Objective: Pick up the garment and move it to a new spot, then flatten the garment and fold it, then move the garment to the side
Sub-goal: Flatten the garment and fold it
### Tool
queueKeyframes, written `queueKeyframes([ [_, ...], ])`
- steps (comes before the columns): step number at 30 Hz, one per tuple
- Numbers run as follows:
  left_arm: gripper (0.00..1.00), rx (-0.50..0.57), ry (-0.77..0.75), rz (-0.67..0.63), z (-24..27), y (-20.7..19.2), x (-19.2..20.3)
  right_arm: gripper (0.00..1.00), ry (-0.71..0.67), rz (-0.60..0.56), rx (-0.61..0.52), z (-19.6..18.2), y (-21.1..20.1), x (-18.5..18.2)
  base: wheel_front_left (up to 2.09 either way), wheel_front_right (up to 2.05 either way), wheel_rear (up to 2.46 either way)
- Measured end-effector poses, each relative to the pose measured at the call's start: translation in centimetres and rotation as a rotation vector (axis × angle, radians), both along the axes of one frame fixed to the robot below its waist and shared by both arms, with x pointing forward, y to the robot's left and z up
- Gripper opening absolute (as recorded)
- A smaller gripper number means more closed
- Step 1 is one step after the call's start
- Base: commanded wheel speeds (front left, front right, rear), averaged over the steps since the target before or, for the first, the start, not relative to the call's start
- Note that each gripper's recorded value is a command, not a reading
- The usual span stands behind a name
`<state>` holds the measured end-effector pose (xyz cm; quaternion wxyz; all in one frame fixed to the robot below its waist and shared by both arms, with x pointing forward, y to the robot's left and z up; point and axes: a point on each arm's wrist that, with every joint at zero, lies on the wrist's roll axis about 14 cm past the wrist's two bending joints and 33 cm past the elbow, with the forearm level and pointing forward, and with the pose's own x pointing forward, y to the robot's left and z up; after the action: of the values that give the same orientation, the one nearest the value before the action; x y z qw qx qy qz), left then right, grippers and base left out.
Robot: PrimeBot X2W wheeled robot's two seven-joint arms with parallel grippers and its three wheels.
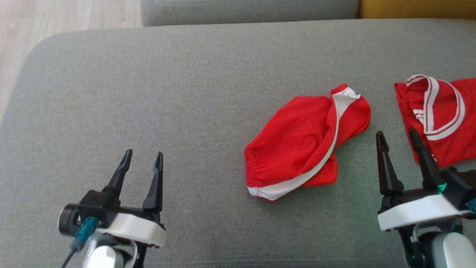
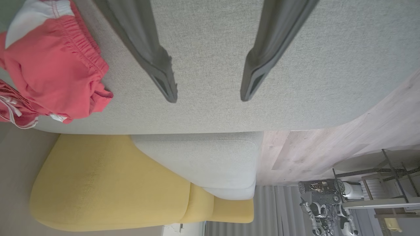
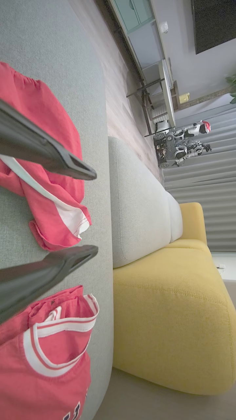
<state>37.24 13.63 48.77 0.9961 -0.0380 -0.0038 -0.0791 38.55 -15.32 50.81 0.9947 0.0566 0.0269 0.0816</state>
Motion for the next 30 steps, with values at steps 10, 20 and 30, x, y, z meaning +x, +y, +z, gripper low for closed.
queueKeyframes([
  [10, 1.00, 0.003, -0.001, 0.010, 0.5, 0.1, -0.6, 1.00, -0.003, 0.004, -0.019, 0.1, 0.2, -0.4, 0.00, 0.00, 0.00],
  [20, 1.00, -0.012, 0.041, -0.059, -0.2, -1.9, -0.9, 1.00, 0.010, 0.006, -0.013, -0.3, 0.4, -0.2, 0.00, 0.00, 0.00],
  [30, 1.00, -0.133, 0.288, -0.391, -4.2, -11.9, -2.9, 1.00, 0.057, 0.000, -0.004, -1.7, 0.4, 0.0, 0.00, 0.00, 0.00],
])
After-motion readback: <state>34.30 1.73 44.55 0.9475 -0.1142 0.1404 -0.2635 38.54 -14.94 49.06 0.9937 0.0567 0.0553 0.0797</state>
